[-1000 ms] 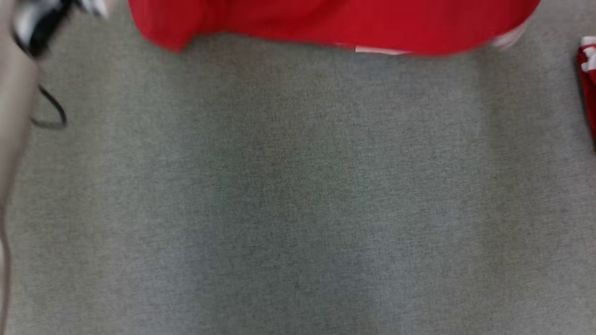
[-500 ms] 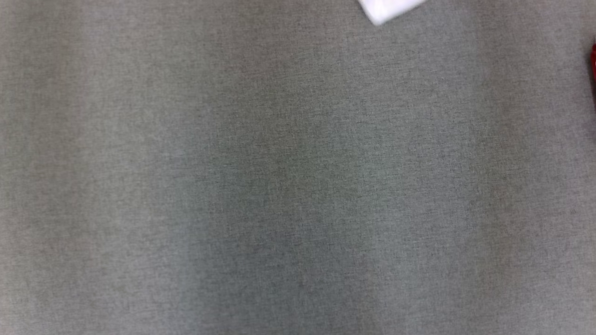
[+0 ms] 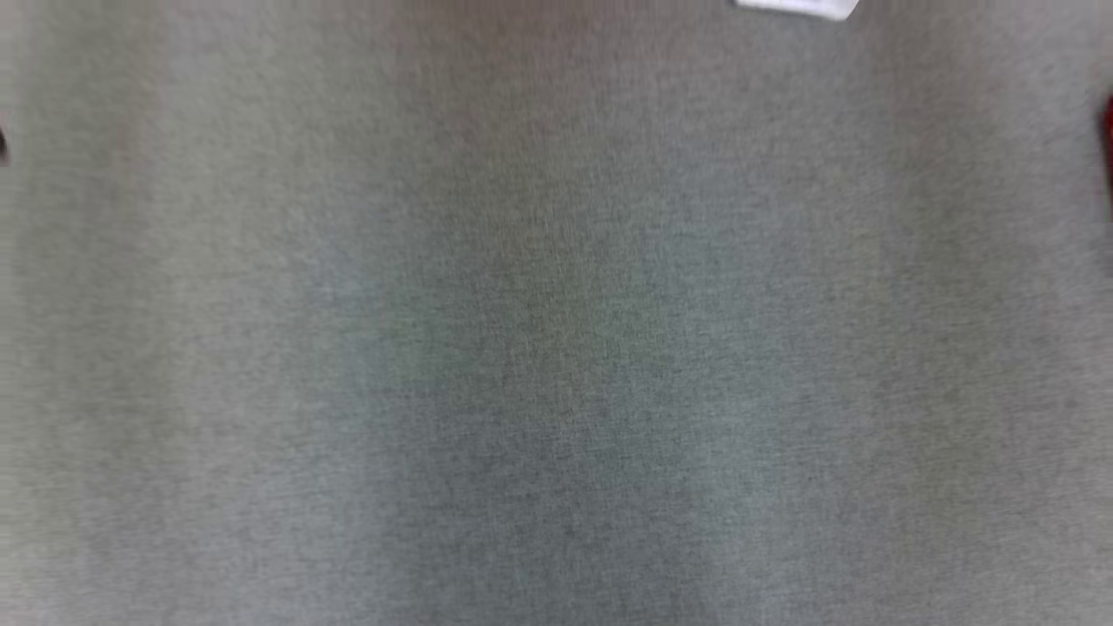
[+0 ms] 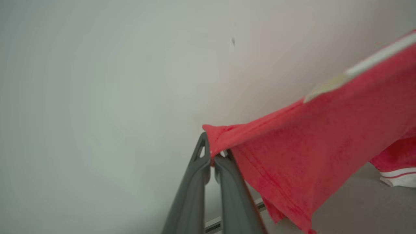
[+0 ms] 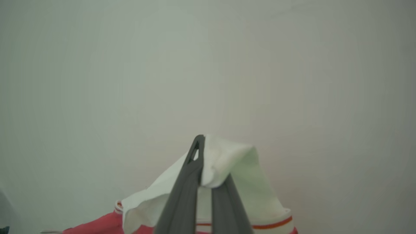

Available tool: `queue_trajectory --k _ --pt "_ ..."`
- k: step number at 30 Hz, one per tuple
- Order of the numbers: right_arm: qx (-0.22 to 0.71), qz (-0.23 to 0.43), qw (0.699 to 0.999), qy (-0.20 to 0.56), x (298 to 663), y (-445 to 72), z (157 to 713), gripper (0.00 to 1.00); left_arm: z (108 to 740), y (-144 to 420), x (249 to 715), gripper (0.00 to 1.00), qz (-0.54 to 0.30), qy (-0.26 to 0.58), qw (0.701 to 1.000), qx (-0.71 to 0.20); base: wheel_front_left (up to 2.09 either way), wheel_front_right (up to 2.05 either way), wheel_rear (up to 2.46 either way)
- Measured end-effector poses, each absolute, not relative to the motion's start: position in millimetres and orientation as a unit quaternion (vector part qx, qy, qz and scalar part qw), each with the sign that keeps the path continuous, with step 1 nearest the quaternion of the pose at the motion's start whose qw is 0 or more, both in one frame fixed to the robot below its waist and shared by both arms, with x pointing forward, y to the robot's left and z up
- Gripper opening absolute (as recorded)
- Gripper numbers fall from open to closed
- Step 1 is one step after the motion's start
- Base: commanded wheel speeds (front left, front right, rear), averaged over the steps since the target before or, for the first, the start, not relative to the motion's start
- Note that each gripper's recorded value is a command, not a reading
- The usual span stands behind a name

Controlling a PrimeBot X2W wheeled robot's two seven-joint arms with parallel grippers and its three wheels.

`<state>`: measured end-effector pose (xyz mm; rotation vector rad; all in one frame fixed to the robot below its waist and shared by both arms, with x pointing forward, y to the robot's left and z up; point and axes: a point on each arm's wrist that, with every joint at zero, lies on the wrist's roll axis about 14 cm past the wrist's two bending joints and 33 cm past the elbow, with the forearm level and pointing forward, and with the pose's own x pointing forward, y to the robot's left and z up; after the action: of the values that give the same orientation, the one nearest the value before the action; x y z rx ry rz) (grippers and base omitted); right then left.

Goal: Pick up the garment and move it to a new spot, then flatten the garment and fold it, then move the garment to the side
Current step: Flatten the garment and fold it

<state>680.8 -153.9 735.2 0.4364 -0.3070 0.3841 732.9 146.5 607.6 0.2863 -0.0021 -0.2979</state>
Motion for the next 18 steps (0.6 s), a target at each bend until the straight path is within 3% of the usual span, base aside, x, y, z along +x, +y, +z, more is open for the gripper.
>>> queue_trajectory --k 7,18 --pt "0.211 0.21 0.955 -0.017 631 -149 672 0.0 560 150 670 0.0 -0.186 0.101 0.965 0.153 0.0 0.0 0.0" --pt "0.218 0.218 0.94 0.149 510 -164 593 0.0 523 153 544 0.0 -0.242 0.226 0.933 0.14 0.0 0.0 0.0"
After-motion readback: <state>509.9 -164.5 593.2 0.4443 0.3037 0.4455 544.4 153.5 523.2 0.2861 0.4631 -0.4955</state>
